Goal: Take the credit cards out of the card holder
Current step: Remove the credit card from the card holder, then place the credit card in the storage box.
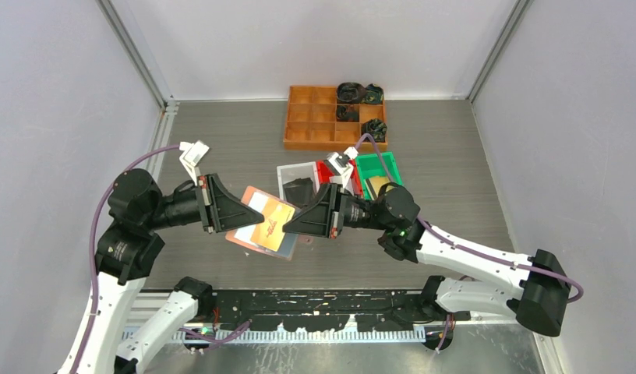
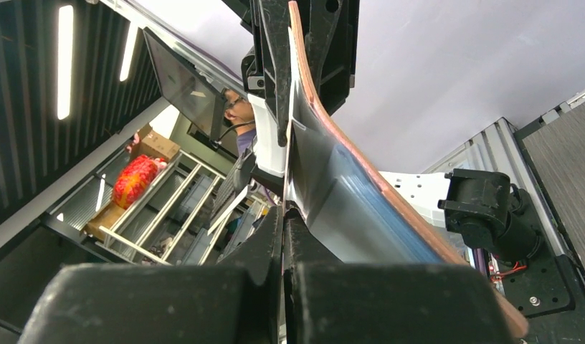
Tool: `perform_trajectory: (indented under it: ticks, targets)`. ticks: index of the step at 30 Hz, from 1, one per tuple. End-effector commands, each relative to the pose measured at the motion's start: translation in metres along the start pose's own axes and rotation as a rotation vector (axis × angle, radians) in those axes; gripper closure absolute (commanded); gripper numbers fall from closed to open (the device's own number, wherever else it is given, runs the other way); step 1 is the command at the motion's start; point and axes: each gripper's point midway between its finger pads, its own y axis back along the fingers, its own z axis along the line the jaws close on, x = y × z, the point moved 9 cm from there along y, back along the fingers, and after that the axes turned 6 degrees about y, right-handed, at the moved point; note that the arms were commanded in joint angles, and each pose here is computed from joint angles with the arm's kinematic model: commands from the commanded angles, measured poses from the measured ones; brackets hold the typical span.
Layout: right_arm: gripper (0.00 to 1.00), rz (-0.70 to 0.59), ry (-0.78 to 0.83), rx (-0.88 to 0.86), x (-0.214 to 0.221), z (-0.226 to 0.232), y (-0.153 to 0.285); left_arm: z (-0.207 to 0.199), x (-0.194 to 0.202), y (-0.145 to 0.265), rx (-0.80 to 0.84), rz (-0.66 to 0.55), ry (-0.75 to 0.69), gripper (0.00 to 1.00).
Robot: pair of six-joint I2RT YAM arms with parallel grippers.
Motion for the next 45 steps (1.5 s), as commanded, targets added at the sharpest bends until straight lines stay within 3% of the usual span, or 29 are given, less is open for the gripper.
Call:
perform_trajectory:
  ticks: [1,3,8,11,14,20,25,29,32,39,45]
  targets:
    - [0.99,-0.039,0.071,-0.069,-0.007,0.019,0.005,-0.021,-0.004,0.005,0.063,-0.024,-0.088,0.94]
    - [0.97,-0.046,0.071,-0.069,-0.008,0.02,0.004,-0.02,-0.005,0.005,0.06,-0.028,-0.087,0.99]
    - [0.67,-0.06,0.039,-0.102,-0.016,0.021,-0.009,-0.018,-0.006,0.004,0.052,-0.043,-0.092,1.0]
    - [0.59,-0.085,0.013,-0.147,-0.017,0.02,-0.016,-0.018,-0.007,0.004,0.051,-0.045,-0.096,1.0]
    - [0.64,-0.09,0.0,-0.16,-0.017,0.018,-0.019,-0.018,-0.007,0.004,0.041,-0.051,-0.1,1.0]
    - [0.98,-0.097,0.0,-0.139,-0.014,0.018,-0.012,-0.018,-0.008,0.004,0.027,-0.065,-0.114,1.0]
    - [0.99,-0.044,0.042,-0.04,-0.008,0.024,0.003,-0.022,-0.01,0.006,0.02,-0.074,-0.151,1.0]
    - [0.99,-0.009,0.165,0.16,-0.014,0.033,0.033,-0.026,-0.012,0.007,0.017,-0.07,-0.206,1.0]
    - [0.99,-0.01,0.26,0.403,-0.026,0.034,0.058,-0.028,-0.012,0.009,0.024,-0.056,-0.251,1.0]
    - [0.96,0.029,0.397,1.201,-0.072,-0.005,0.107,-0.029,-0.007,0.014,0.029,-0.01,-0.367,1.0]
    - [0.94,0.159,0.46,1.461,-0.104,-0.038,0.125,-0.032,-0.001,0.018,0.045,0.024,-0.38,1.0]
